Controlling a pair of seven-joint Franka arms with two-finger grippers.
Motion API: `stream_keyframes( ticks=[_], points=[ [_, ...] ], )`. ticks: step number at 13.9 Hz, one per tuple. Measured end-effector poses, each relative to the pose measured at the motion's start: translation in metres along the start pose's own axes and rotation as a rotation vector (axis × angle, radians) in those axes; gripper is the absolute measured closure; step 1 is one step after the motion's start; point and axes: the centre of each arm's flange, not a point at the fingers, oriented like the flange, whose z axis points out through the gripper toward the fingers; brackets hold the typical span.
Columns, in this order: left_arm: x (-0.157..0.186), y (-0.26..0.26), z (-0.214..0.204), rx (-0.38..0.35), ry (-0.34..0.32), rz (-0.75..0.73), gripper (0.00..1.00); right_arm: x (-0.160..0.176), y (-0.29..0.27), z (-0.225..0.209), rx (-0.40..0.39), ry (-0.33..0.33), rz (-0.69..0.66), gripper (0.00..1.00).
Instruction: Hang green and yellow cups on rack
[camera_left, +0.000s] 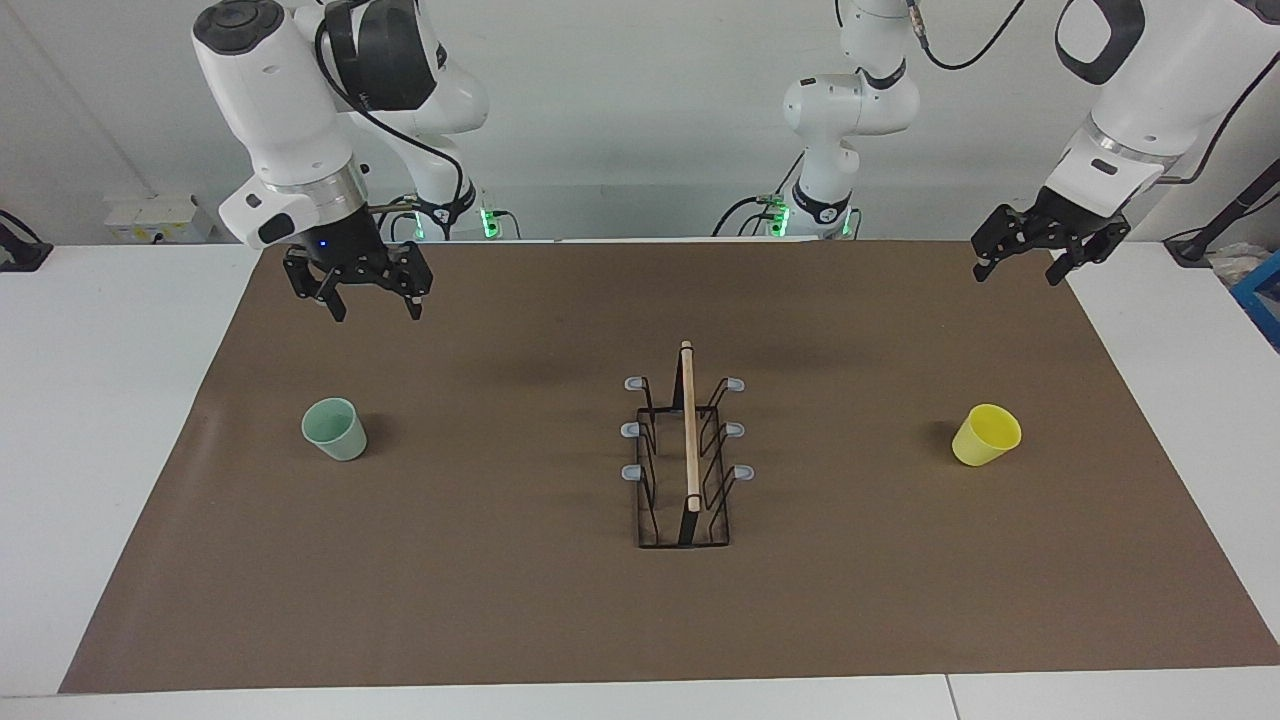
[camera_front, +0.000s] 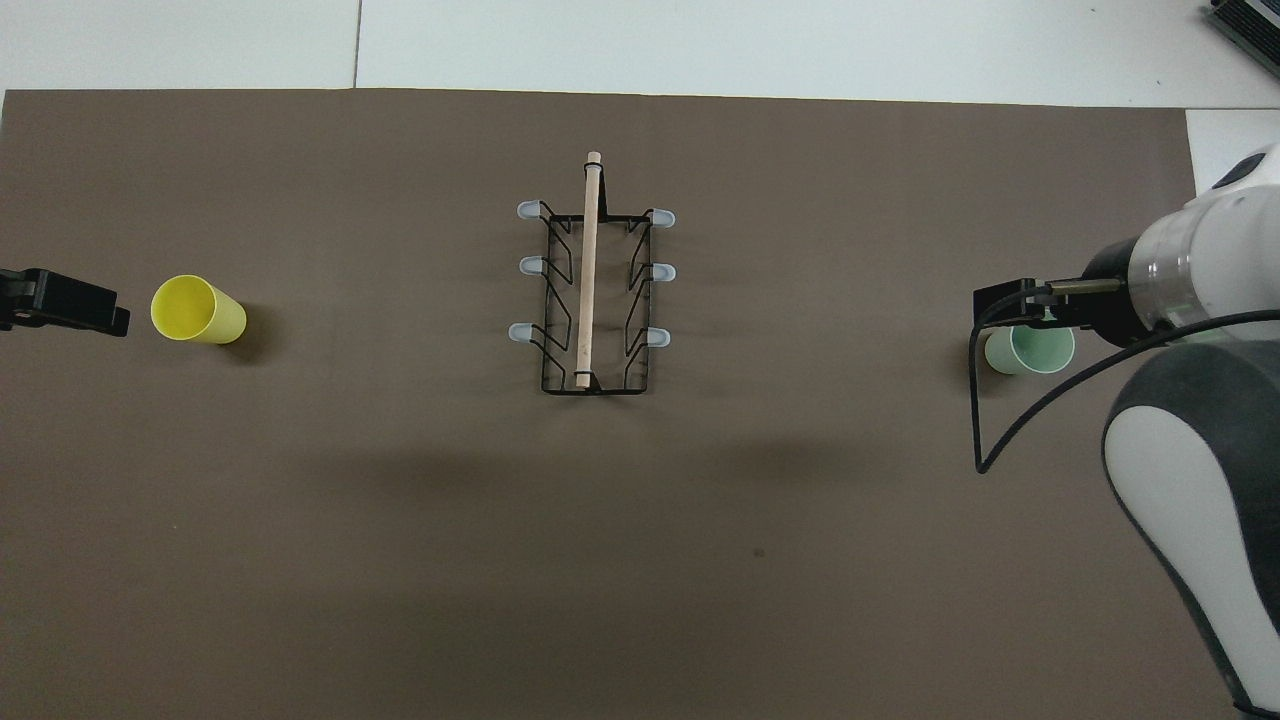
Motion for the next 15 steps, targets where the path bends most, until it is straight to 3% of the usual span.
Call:
stream_keyframes(
  ticks=[11,15],
  points=[
    [-0.0002,0.0007,0.0017,0.0,-0.002,0.001,0.0,0.0001,0.0003,-0.0001,-0.001,0.0,0.0,0.0],
    [0.0007,0.0001,0.0007,0.001,0.008,-0.039,0.0,-0.0012,0.002,0.001,-0.066,-0.005,-0.032,0.0]
  ],
)
